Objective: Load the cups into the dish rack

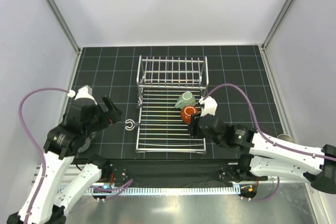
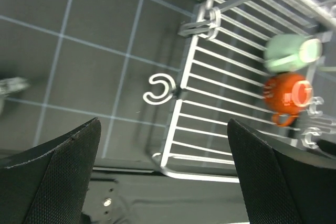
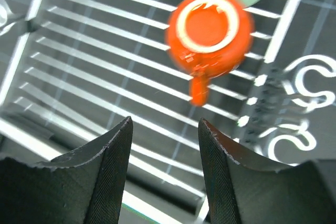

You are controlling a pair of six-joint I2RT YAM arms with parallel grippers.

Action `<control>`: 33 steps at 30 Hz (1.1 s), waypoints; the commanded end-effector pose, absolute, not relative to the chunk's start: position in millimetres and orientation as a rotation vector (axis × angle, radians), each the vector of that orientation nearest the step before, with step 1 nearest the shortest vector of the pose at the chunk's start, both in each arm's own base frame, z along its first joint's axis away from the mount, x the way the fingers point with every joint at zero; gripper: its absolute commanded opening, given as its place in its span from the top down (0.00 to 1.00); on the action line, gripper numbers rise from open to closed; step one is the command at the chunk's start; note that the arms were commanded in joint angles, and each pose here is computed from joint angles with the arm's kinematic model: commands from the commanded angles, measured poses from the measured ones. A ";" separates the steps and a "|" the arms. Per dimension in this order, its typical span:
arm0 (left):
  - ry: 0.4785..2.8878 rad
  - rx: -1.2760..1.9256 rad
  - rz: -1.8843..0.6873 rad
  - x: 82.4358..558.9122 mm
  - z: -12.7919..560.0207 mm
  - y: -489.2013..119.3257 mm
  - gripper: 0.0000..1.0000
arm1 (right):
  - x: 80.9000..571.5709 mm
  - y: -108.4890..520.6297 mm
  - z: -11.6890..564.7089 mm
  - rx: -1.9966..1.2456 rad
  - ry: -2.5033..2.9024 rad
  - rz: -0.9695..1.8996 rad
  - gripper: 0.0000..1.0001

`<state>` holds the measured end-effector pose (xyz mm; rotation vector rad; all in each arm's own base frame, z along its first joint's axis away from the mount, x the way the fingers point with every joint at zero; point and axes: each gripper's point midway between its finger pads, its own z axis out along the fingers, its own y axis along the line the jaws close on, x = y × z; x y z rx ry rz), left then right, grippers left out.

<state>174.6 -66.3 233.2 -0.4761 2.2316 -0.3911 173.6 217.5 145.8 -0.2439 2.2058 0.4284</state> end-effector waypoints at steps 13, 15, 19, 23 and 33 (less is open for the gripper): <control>2.439 -0.502 0.039 211.0 208.9 -27.5 0.00 | 93.7 249.5 165.5 -0.536 2.270 0.964 0.45; 2.447 -0.567 0.052 211.2 202.6 -19.4 0.00 | 91.8 245.0 178.1 -0.518 2.242 0.991 0.45; 2.472 -0.665 0.067 205.8 191.1 -9.3 0.00 | 96.1 233.3 190.0 -0.458 2.205 0.976 0.45; 2.484 -0.700 0.083 200.4 183.7 0.6 0.00 | 100.8 220.6 207.6 -0.376 2.172 0.965 0.45; 2.531 -1.004 0.405 171.8 160.6 51.2 0.00 | 104.7 206.3 236.0 -0.279 2.147 0.958 0.45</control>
